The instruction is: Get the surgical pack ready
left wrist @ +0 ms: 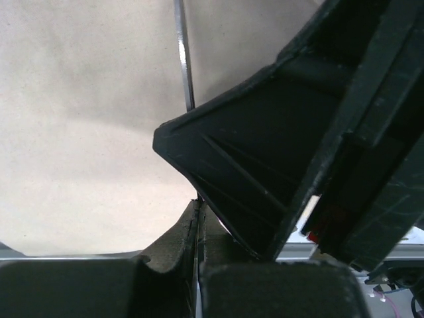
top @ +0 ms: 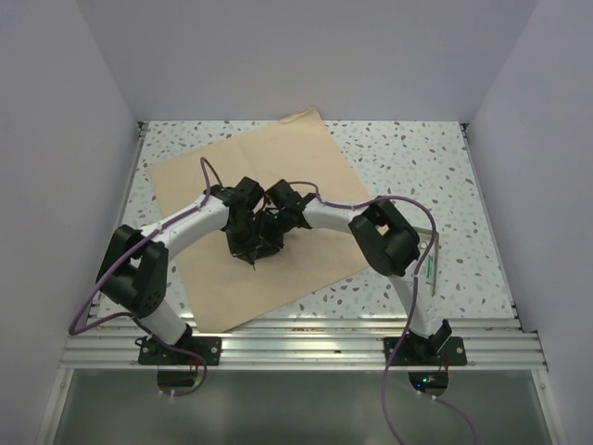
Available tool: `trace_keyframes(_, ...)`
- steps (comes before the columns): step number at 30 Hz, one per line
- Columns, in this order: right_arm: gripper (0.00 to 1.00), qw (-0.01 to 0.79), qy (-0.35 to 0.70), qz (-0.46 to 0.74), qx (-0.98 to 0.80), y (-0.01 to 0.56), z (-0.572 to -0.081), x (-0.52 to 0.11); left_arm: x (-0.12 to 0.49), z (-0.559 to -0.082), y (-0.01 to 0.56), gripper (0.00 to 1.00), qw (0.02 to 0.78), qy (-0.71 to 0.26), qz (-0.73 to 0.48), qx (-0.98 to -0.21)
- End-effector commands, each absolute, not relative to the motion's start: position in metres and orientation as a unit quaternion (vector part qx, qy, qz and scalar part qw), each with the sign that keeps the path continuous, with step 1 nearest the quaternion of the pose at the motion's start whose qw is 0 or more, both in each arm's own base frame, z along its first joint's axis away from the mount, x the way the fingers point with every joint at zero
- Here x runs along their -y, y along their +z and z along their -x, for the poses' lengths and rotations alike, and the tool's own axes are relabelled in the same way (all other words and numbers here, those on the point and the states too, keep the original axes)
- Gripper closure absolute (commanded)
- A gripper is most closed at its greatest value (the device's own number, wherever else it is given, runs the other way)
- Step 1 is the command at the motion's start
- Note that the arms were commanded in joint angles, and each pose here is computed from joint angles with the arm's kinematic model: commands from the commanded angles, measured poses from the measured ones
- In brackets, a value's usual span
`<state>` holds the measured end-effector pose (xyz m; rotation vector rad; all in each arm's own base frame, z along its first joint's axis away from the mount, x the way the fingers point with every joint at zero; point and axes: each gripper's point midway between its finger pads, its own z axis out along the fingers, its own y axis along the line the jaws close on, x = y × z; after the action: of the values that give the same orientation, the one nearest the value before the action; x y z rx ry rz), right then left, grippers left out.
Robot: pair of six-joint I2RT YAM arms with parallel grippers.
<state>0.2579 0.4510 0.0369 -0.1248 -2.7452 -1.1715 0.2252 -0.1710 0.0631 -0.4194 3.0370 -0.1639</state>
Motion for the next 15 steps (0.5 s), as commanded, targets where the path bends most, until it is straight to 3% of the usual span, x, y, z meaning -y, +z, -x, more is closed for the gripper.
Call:
trace_keyframes(1, 0.62, 0.083, -0.442, 0.014, 0.893, 0.068, -0.254, -0.479, 0.185, -0.238, 0.074, 1.0, 0.068, -0.094, 0.118, -0.986)
trace_keyframes(4, 0.78, 0.079, -0.444, 0.011, 0.892, 0.071, -0.253, -0.478, 0.186, -0.238, 0.075, 1.0, 0.068, -0.098, 0.112, -0.986)
trace_keyframes(5, 0.88, 0.082, -0.442, 0.012, 0.893, 0.069, -0.251, -0.476, 0.189, -0.24, 0.076, 1.0, 0.072, -0.105, 0.11, -0.986)
trace_keyframes(8, 1.0, 0.081, -0.44, 0.012, 0.894, 0.071, -0.252, -0.471, 0.192, -0.244, 0.08, 1.0, 0.08, -0.119, 0.104, -0.984)
trace_keyframes(10, 1.0, 0.076, -0.435, 0.012, 0.897, 0.071, -0.254, -0.464, 0.193, -0.249, 0.088, 0.88, 0.093, -0.129, 0.102, -0.982)
trace_keyframes(11, 1.0, 0.075, -0.429, 0.012, 0.9, 0.069, -0.254, -0.46, 0.195, -0.254, 0.092, 0.78, 0.104, -0.138, 0.095, -0.98)
trace_keyframes(15, 1.0, 0.031, -0.403, 0.001, 0.915, 0.078, -0.27, -0.425, 0.196, -0.27, 0.122, 0.58, 0.162, -0.177, 0.078, -0.968)
